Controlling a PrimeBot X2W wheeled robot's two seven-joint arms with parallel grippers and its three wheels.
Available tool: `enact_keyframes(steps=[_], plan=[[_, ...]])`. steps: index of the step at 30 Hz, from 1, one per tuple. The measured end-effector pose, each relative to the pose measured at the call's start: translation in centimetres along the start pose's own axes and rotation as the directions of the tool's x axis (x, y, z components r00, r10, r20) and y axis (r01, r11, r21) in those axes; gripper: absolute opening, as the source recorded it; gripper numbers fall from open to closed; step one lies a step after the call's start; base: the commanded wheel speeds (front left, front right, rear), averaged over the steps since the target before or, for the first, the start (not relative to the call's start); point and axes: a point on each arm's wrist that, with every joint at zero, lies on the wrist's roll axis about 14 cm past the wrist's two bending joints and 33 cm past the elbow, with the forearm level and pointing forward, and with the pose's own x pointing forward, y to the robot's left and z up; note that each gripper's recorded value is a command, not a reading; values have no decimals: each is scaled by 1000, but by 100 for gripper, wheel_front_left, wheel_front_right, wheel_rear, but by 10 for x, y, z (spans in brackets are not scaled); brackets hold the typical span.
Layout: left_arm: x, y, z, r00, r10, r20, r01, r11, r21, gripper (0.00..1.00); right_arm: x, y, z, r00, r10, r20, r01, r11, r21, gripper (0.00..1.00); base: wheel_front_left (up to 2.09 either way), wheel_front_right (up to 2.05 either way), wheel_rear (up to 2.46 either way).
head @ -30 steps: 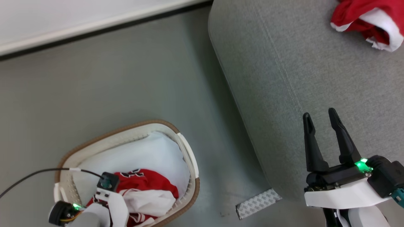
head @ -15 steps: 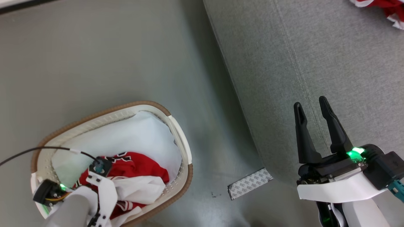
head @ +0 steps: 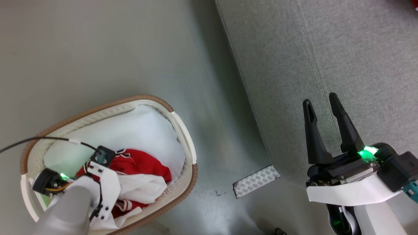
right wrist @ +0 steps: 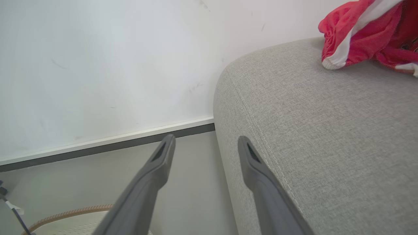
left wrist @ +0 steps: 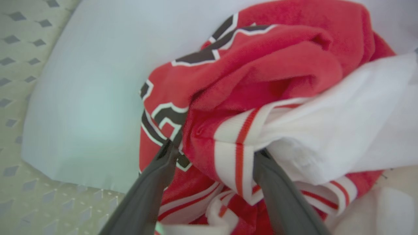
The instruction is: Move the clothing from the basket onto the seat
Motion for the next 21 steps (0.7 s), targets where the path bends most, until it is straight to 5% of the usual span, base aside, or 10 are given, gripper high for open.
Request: enact_keyframes(steps=[8, 9, 11, 13, 14, 21], plan=[[20, -1, 6, 1000, -24, 6, 24, 1000, 4, 100, 8, -4, -16, 999, -8, -34, 9, 1000, 5, 100, 0, 0, 0], [23, -1, 6, 1000, -28, 6, 28, 1000, 5, 94, 9, -5, -18, 999, -8, -37, 9, 1000, 4, 100, 0, 0, 0], [28, -2, 7, 999, -34, 11, 34, 999, 8, 54, 12, -5, -21, 999, -7, -42, 8, 1000, 4, 100, 0, 0, 0], [32, -4, 7, 999, -42, 12, 42, 999, 8, 29, 14, -5, -24, 999, -6, -47, 6, 1000, 3, 100, 0, 0, 0], [33, -5, 7, 999, -45, 18, 45, 999, 9, 0, 14, -6, -25, 999, -7, -51, 7, 1000, 3, 100, 0, 0, 0], [26, -18, 23, 994, -64, 94, 68, 997, -37, 0, 18, -4, -24, 999, 0, -43, 1, 1000, 4, 100, 0, 0, 0]])
